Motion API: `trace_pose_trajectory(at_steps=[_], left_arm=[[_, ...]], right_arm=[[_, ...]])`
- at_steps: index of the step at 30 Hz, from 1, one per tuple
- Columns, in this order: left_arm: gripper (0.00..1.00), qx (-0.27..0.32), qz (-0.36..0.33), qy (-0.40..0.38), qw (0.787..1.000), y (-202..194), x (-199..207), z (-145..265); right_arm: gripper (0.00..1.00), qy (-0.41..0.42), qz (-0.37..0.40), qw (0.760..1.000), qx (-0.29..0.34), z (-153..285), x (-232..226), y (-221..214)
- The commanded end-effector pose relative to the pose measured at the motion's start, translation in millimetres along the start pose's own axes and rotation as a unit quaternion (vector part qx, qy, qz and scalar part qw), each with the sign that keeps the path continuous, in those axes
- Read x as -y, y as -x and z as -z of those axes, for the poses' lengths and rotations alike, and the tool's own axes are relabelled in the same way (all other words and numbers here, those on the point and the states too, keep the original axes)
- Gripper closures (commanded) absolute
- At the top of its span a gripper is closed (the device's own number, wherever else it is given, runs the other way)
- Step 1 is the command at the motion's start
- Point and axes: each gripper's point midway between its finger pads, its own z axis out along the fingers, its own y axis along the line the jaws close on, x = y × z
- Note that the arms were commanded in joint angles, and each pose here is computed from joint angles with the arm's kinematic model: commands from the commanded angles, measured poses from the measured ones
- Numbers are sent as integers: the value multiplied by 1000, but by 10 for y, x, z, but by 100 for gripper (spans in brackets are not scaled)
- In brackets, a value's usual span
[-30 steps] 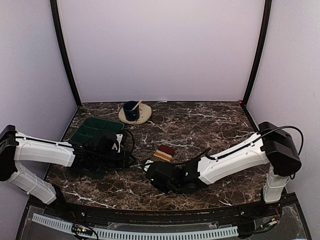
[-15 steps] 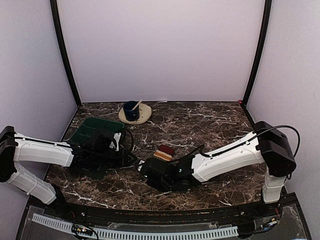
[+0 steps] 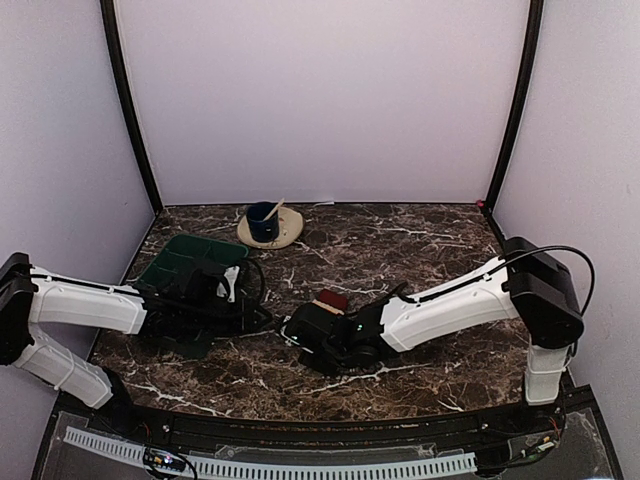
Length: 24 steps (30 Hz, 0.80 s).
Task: Roll the socks
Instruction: Roll the sock at the center of the board.
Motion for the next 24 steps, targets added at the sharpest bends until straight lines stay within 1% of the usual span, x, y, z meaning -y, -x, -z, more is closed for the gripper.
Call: trace_pose_trajectory(at_steps=[1,7,9,11,13,14,20,24], left_arm=[[66,-2,5,-10,1000,-26,-13,-7],[65,-3,6,-15,1000,-20,-8,-18],[65,-3,6,-15,1000,-22,-16,-22],[65,-4,6,-16,1000,-23,-13,-26],[65,-7,6,-18,1000,-33,-13,-40],[65,-8,6,-20,1000,-35,-8,-44],[65,-7,-10,-36,999,-31,46,-37],[65,-6,-25,-42,999,-34,67,-8]], right_arm=[[40,21,1,1000,3,-55,-45,62],[43,37,9,999,-10,-127,-99,3],[46,43,8,999,-13,-146,-104,-15],[51,47,4,999,-16,-166,-86,-34],[60,53,-1,998,-25,-199,-71,-74],[62,57,-3,998,-29,-212,-73,-97],[74,91,-22,995,-42,-244,-90,-170],[82,135,-33,990,-38,-191,-168,-137]])
